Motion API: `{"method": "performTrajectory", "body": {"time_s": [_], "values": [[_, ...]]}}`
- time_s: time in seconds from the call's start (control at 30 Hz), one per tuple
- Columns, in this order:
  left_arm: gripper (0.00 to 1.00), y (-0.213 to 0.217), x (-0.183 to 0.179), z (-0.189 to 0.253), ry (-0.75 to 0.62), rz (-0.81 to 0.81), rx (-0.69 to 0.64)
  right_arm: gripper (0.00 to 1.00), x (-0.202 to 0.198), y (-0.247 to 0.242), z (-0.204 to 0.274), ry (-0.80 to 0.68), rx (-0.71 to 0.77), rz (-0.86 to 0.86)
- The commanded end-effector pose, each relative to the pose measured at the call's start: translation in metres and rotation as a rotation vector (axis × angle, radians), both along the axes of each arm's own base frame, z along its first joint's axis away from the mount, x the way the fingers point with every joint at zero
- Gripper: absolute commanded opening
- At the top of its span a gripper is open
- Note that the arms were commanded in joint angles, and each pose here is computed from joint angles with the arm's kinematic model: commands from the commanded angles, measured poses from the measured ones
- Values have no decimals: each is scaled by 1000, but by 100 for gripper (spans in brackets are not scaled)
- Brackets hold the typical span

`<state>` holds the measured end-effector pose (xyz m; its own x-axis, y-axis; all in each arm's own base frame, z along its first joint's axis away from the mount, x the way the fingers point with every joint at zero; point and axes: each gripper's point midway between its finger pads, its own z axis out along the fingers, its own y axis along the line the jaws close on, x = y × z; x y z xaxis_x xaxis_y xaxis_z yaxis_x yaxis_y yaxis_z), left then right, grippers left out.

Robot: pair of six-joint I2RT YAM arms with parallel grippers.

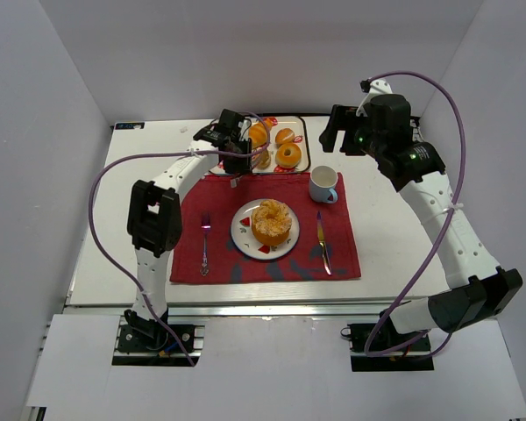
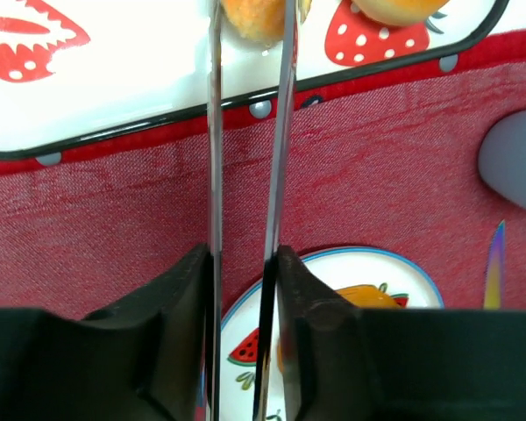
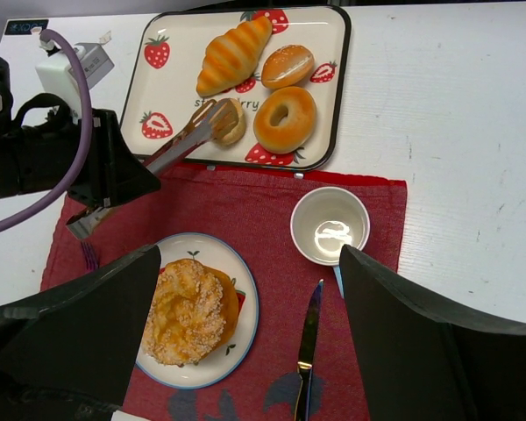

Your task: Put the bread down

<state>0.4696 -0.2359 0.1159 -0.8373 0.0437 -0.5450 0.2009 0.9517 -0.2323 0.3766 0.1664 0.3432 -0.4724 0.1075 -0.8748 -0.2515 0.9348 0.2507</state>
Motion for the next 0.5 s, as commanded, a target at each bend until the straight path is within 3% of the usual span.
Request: {"method": "performTrajectory", "body": {"time_s": [0.0,0.23,0.4,0.47], "values": [[36,0,6,33,-64,5,-24,89,2,-2,23,-62,20,0],[31,20,4,105,-164,67,8,89,-5,1,25,-71,41,23],[31,38,-48,141,-158,92,-22,89,-16,0,29,-90,56,45],[31,48,-77,125,-102,107,-20,89,-22,-1,28,-95,64,51]]}}
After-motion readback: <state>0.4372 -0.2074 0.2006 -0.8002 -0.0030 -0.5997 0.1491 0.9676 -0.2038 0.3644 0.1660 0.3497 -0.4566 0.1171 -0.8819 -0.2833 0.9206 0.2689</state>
